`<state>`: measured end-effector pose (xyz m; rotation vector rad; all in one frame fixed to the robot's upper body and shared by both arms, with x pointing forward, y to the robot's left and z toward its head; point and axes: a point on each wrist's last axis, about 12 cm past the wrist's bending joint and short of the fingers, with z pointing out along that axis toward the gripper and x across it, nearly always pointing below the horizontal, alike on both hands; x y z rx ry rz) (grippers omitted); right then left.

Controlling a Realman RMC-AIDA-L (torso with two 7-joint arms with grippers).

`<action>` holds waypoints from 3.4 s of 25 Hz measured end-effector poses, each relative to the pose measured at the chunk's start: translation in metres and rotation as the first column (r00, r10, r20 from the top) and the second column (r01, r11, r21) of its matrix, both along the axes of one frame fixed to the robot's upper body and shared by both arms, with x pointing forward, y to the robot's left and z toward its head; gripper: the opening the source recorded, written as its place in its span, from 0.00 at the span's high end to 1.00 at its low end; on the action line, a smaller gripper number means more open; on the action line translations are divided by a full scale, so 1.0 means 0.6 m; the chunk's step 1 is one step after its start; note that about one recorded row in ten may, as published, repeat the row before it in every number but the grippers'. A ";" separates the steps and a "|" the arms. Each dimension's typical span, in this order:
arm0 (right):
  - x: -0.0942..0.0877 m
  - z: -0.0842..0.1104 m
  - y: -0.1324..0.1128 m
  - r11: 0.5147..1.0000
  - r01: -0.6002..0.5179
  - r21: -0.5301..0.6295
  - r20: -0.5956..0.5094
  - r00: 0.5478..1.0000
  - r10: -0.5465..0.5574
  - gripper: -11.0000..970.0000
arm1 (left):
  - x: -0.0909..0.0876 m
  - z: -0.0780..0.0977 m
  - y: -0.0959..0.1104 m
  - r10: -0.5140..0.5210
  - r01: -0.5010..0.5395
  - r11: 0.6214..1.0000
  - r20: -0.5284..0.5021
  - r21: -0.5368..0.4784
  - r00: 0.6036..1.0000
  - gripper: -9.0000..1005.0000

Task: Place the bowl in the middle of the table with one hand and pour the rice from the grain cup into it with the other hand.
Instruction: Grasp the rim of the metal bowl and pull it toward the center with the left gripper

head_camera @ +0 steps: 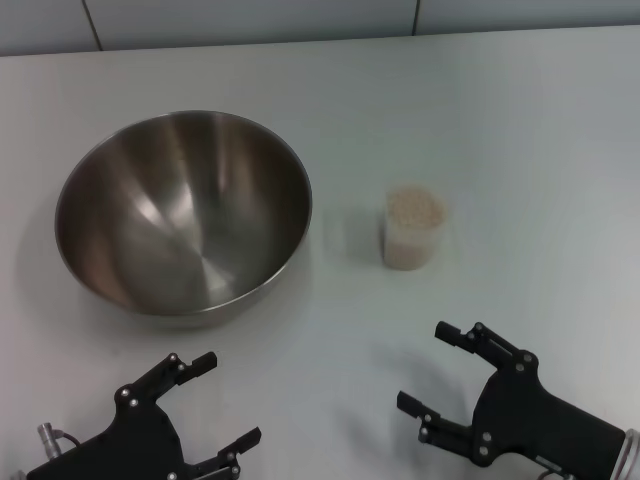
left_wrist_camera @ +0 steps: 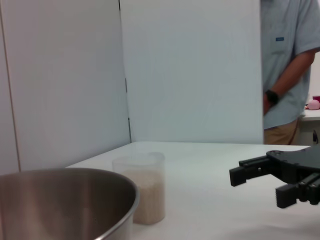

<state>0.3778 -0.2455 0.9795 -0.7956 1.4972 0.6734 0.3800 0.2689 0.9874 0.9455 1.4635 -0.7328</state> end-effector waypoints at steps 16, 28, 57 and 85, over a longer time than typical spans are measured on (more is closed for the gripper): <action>0.000 -0.001 -0.001 1.000 -0.012 -0.008 -0.002 1.000 0.012 0.14 | 0.001 0.019 0.007 0.044 -0.040 0.996 0.061 -0.079 0.997 0.14; 0.000 -0.001 0.001 1.000 -0.005 -0.005 0.000 1.000 0.005 0.14 | 0.055 0.072 0.047 0.276 -0.249 0.898 0.024 -0.363 0.961 0.14; 0.002 0.003 0.003 1.000 -0.006 0.009 0.012 1.000 0.006 0.14 | 0.251 0.195 0.113 0.417 -0.337 0.908 -0.444 0.250 0.793 0.20; 0.001 0.005 0.000 1.000 -0.005 0.012 0.019 1.000 0.005 0.14 | 0.297 0.210 0.058 0.380 -0.223 0.910 -0.492 0.348 0.783 0.73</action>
